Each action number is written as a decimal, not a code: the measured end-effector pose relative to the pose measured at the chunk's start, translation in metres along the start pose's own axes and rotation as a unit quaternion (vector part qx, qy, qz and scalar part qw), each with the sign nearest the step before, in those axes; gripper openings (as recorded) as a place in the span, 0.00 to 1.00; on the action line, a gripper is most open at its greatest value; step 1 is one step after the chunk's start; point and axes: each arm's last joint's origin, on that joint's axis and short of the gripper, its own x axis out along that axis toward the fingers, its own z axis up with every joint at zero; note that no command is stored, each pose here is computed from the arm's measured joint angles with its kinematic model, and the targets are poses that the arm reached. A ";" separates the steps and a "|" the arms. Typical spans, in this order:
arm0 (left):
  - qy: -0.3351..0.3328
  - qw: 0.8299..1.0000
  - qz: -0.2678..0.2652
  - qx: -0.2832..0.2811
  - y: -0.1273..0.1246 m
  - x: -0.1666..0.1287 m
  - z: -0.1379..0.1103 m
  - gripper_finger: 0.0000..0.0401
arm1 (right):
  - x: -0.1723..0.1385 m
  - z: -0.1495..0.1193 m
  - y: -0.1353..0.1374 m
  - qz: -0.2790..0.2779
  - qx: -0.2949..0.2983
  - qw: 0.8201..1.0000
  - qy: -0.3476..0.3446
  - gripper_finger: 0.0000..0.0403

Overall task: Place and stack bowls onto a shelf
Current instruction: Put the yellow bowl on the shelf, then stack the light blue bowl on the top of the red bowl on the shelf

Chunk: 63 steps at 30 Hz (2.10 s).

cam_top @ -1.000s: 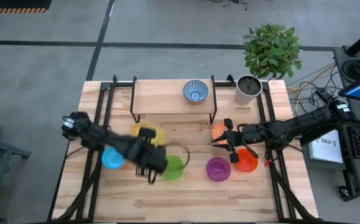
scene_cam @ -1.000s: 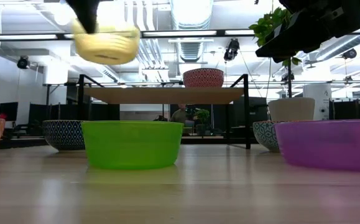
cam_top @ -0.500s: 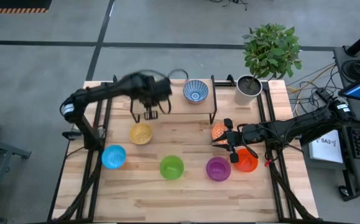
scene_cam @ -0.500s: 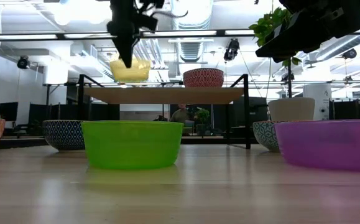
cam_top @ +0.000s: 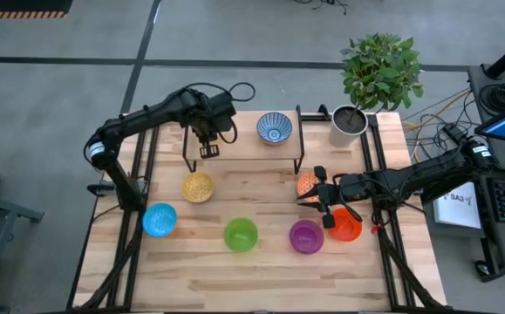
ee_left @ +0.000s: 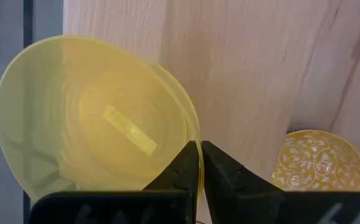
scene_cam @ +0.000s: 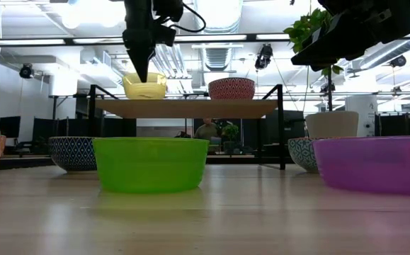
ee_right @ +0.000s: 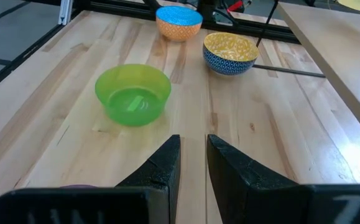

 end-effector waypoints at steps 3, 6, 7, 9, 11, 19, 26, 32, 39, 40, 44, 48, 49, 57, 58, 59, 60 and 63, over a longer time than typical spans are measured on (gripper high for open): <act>0.000 1.000 -0.001 -0.010 0.000 0.000 0.000 0.00 | 0.000 0.000 0.000 0.000 0.000 1.000 0.000 0.17; -0.001 1.000 -0.001 -0.012 0.000 0.000 0.000 0.00 | 0.000 0.000 0.000 0.000 0.002 1.000 0.000 0.17; -0.001 1.000 -0.001 -0.013 0.000 0.000 0.000 0.00 | 0.000 0.000 0.000 0.000 0.002 1.000 0.000 0.17; -0.001 1.000 -0.001 -0.015 0.000 0.000 0.000 0.00 | 0.000 0.000 0.000 0.000 0.002 1.000 0.000 0.17; -0.001 1.000 -0.001 -0.017 0.000 0.000 0.000 0.00 | 0.000 0.000 0.000 0.000 0.003 1.000 0.000 0.17; 0.007 1.000 -0.008 -0.025 -0.002 0.006 -0.001 0.04 | 0.000 0.000 0.000 0.000 0.004 1.000 0.000 0.17; 0.042 0.999 -0.016 -0.017 -0.008 0.028 -0.006 0.09 | 0.000 0.000 0.000 0.000 0.005 1.000 0.000 0.17; 0.048 0.999 -0.018 -0.013 -0.011 0.032 -0.007 0.17 | 0.000 0.000 0.000 0.000 0.005 1.000 0.000 0.17; 0.017 1.000 -0.013 -0.009 -0.015 0.013 -0.014 0.32 | 0.000 0.000 0.000 0.000 0.007 1.000 0.000 0.17; 0.010 1.000 -0.011 -0.010 -0.015 0.009 -0.016 0.34 | 0.000 0.000 0.000 0.000 0.010 1.000 0.000 0.17; -0.041 0.999 0.000 -0.023 -0.014 -0.014 -0.026 0.39 | 0.000 0.000 0.000 0.000 0.019 1.000 0.000 0.17; -0.114 0.992 0.007 -0.061 -0.016 -0.040 -0.035 0.40 | 0.000 0.000 0.000 -0.002 0.038 0.999 -0.001 0.17; -0.139 0.988 0.007 -0.067 -0.019 -0.047 -0.038 0.40 | 0.000 0.000 0.000 -0.007 0.043 0.999 -0.002 0.17; -0.332 0.941 -0.040 -0.055 -0.064 -0.072 -0.057 0.39 | 0.000 0.007 0.001 -0.009 0.085 0.996 -0.037 0.17; -0.356 0.932 -0.050 -0.052 -0.073 -0.071 -0.060 0.39 | -0.001 0.008 0.001 -0.008 0.086 0.995 -0.043 0.17; -0.378 0.923 -0.061 -0.045 -0.082 -0.069 -0.062 0.39 | -0.001 0.010 0.002 -0.006 0.087 0.995 -0.050 0.17; -0.401 0.913 -0.072 -0.036 -0.092 -0.066 -0.064 0.39 | -0.001 0.012 0.002 -0.005 0.088 0.994 -0.059 0.17; -0.453 0.885 -0.104 -0.005 -0.120 -0.055 -0.073 0.39 | -0.002 0.016 0.002 -0.004 0.090 0.993 -0.078 0.17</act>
